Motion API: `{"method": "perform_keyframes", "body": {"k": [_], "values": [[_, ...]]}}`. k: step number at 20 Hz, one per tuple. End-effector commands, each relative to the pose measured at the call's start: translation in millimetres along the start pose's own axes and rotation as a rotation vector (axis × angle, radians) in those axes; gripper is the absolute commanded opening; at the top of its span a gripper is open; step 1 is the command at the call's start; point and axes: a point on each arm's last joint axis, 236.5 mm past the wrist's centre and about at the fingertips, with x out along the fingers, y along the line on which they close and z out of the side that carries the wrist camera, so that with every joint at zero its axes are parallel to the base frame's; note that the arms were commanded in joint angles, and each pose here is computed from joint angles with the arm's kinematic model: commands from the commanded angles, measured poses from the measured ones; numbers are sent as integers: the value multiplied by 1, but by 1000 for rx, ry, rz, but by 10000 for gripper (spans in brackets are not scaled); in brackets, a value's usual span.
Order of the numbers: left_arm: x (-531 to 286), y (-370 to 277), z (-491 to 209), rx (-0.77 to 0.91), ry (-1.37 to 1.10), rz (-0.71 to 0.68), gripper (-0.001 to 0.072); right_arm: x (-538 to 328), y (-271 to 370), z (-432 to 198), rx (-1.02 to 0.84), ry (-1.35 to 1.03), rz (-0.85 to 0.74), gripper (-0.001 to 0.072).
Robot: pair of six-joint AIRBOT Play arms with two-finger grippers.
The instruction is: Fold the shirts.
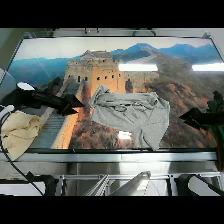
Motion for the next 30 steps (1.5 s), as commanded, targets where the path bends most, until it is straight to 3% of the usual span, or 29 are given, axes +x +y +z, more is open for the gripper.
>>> {"method": "perform_keyframes", "body": {"k": [1,5,7,8,9,10,11,16,21,26,30], "values": [[49,15,-25,-10,76,56,697,33,-2,-21,30,19,28,433],[94,-3,-17,-48,64,-21,685,65,15,-29,38,70,62,432],[103,-17,-13,-23,88,-46,393,79,28,-30,41,79,103,429],[105,-25,-12,-1,107,-58,192,84,35,-30,45,78,130,428],[105,-35,-12,23,129,-75,-2,86,42,-28,47,71,161,377],[102,-47,-13,50,150,-94,11,85,52,-26,37,64,204,120],[96,-61,-14,82,172,-117,11,78,65,-22,22,53,259,15],[14,-143,-20,264,172,-205,10,-49,170,8,-219,-45,622,14],[-132,-248,-48,579,-77,-191,10,-325,314,-2,-617,-637,1086,14],[-248,-349,-111,954,-460,-104,23,-431,381,-74,-873,-1068,1015,15],[-294,-365,-136,1054,-654,51,26,-405,382,-82,-892,-1042,843,14]]}}
